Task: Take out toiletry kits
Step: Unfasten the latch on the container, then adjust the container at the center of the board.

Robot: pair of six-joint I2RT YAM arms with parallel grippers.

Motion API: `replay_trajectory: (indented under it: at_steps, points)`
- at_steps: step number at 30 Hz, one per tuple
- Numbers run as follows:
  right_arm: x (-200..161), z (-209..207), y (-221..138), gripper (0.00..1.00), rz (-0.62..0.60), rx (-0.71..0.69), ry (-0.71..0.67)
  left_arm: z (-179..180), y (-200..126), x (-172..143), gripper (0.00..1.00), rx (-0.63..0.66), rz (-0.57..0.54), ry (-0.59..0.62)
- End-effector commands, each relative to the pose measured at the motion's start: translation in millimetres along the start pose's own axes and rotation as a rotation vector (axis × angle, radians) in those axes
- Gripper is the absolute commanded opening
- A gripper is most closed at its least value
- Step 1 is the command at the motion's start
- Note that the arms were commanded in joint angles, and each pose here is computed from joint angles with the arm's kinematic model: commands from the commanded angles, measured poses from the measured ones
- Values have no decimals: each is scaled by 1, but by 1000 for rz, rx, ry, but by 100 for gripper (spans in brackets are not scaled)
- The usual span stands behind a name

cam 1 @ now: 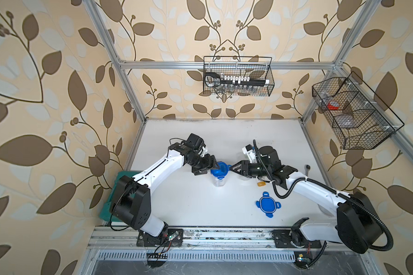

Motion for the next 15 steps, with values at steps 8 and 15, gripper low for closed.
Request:
replay_trajectory:
  at_steps: [8,15]
  points:
    - [2,-37,15,52,-35,-419,-104,-13,-2,7,78,-43,13,83]
    - [12,-35,16,52,-60,-448,-101,-3,5,5,75,-9,29,96]
Point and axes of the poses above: each gripper's point midway between its finger pads, its own y axis out along the fingers, its own z axis along the line the jaws close on, x = y × z, the point moved 1 cm from there along -y, back along the fingers, and after that the axes turned 7 degrees about y, right-handed, at the moved point
